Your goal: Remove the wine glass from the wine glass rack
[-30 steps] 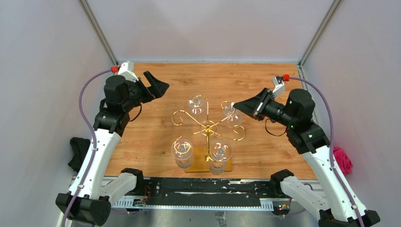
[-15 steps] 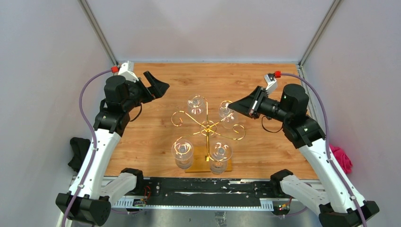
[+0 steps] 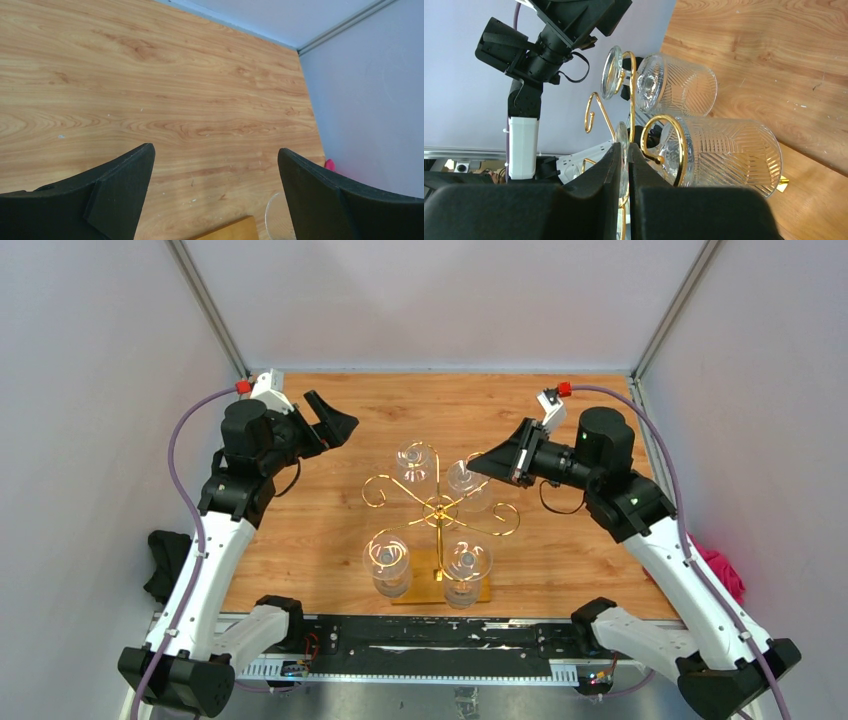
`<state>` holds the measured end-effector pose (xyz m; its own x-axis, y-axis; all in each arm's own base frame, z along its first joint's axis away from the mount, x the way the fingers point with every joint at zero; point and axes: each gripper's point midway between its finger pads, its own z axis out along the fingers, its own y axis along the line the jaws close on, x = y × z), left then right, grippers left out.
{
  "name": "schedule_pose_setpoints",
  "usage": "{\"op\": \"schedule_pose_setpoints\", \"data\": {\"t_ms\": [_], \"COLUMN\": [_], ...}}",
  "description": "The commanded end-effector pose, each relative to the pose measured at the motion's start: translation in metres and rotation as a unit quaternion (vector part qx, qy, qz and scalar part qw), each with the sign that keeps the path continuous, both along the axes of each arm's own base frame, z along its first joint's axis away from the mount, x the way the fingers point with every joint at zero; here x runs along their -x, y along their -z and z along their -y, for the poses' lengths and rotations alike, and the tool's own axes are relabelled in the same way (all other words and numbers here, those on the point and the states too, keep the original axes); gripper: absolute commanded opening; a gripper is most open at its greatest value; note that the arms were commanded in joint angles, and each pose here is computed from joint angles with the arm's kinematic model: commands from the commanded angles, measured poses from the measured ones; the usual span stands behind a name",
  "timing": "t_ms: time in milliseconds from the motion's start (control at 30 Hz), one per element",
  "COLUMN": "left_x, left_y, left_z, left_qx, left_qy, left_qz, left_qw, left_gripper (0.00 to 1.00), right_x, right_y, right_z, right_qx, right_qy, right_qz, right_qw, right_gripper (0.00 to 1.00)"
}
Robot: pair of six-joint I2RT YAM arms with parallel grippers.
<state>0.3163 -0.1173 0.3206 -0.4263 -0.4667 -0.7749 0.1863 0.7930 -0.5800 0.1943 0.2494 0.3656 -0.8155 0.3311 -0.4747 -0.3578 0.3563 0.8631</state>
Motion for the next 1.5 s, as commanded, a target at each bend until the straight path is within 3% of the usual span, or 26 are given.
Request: {"op": "schedule_pose_setpoints", "data": {"t_ms": [0,633,1167,1233,1333,1467], "left_x": [0.000,-0.001,-0.022,-0.030,-0.037,-0.039], "left_y": [-0.001,0.005,-0.019,-0.028,-0.053,-0.093], "left_z": [0.005,0.001,0.009,0.017,0.037,0.066], "left_qx": [-0.004,-0.018,-0.019,-0.011,0.019,0.079], "left_qy": [0.013,0.007,0.026,0.042,0.096,0.178], "left_qz": [0.004,-0.001,0.039,0.056,0.110,0.192], "left_qw": [1.000,1.000,0.999,0.997,0.989,0.962], "left_gripper": [0.99,0.99,0.99,0.99,0.99,0.98], "right_x": [0.006,-0.025,-0.099,-0.112,-0.125,-0.130], "right_y": [-0.038,-0.034,-0.071,-0.078,-0.108,-0.131], "right_z": [-0.005,-0.018,-0.010,-0.006,-0.007,-0.011], "right_qx": [-0.022,-0.001,0.031,0.013,-0.078,-0.145], "right_qy": [-0.013,0.006,0.080,0.085,0.060,0.008], "right_qz": [0.061,0.071,0.135,0.131,0.158,0.173], "right_qw": [0.998,0.997,0.987,0.988,0.983,0.974], "right_gripper": [0.00,0.00,0.00,0.00,0.00,0.00]}}
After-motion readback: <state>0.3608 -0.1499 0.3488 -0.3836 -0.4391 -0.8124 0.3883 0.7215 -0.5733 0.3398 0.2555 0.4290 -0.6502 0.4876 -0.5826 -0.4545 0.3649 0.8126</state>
